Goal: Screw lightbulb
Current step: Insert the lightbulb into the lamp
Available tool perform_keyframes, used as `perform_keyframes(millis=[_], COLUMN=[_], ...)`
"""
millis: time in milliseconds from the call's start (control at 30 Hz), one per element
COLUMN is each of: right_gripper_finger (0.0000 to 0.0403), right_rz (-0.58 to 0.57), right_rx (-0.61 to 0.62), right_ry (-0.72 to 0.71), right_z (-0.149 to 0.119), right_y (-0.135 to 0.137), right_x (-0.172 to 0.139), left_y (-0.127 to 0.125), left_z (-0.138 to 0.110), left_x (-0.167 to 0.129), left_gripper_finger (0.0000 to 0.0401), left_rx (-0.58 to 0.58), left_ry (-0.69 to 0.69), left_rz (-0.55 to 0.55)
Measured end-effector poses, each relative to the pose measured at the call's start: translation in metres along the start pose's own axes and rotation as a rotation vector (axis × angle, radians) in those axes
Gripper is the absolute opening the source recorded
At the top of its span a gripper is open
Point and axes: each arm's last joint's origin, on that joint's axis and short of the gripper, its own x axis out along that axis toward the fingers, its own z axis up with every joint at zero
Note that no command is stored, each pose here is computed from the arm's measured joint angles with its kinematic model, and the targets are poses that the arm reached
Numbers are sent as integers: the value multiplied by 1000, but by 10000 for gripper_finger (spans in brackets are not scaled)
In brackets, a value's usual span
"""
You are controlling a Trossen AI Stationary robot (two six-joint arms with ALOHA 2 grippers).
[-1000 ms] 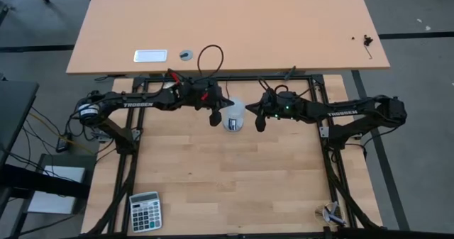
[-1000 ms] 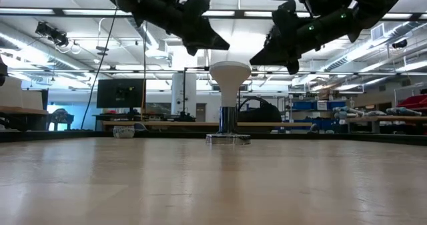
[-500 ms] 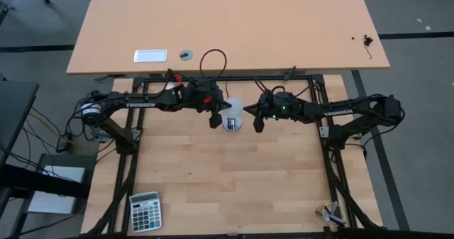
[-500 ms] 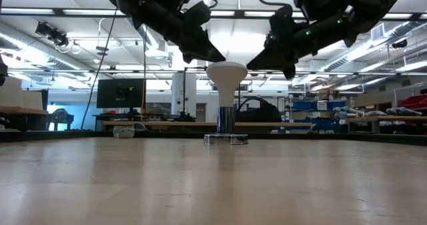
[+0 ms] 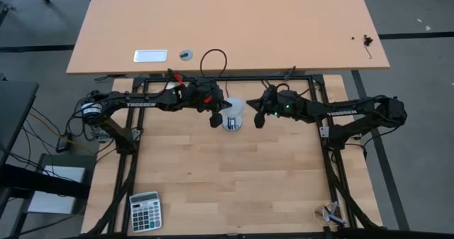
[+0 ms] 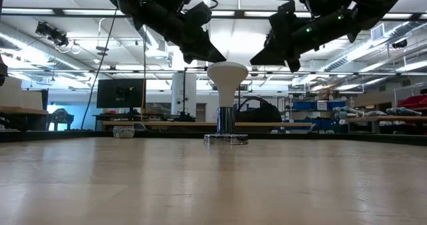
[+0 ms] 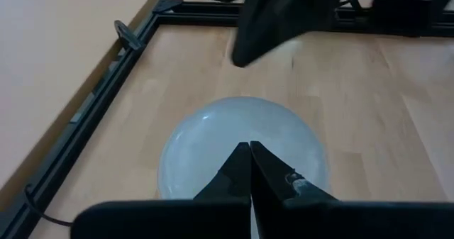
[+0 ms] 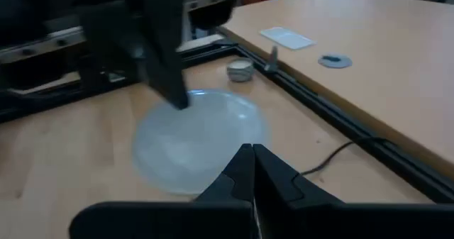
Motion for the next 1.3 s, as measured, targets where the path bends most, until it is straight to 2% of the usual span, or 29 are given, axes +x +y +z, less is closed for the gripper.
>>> perform_keyframes(millis=[133, 400, 800, 1100, 1300], right_gripper_finger=[9, 9, 9, 8, 8], right_rz=[9, 77, 159, 162, 130], right_rx=[10, -9, -113, -178, -170], right_ry=[25, 26, -32, 66, 118], right_z=[-1, 0, 6, 33, 27], right_y=[-10, -13, -10, -7, -11], right_x=[1, 1, 1, 4, 3], left_y=[0, -1, 0, 0, 0], left_z=[0, -1, -1, -1, 0], left_x=[0, 1, 1, 1, 1], left_gripper_finger=[0, 0, 0, 0, 0], left_rx=[1, 5, 17, 17, 18], left_ry=[-2, -3, -6, -7, -9], left_rz=[-10, -14, -14, -14, -14])
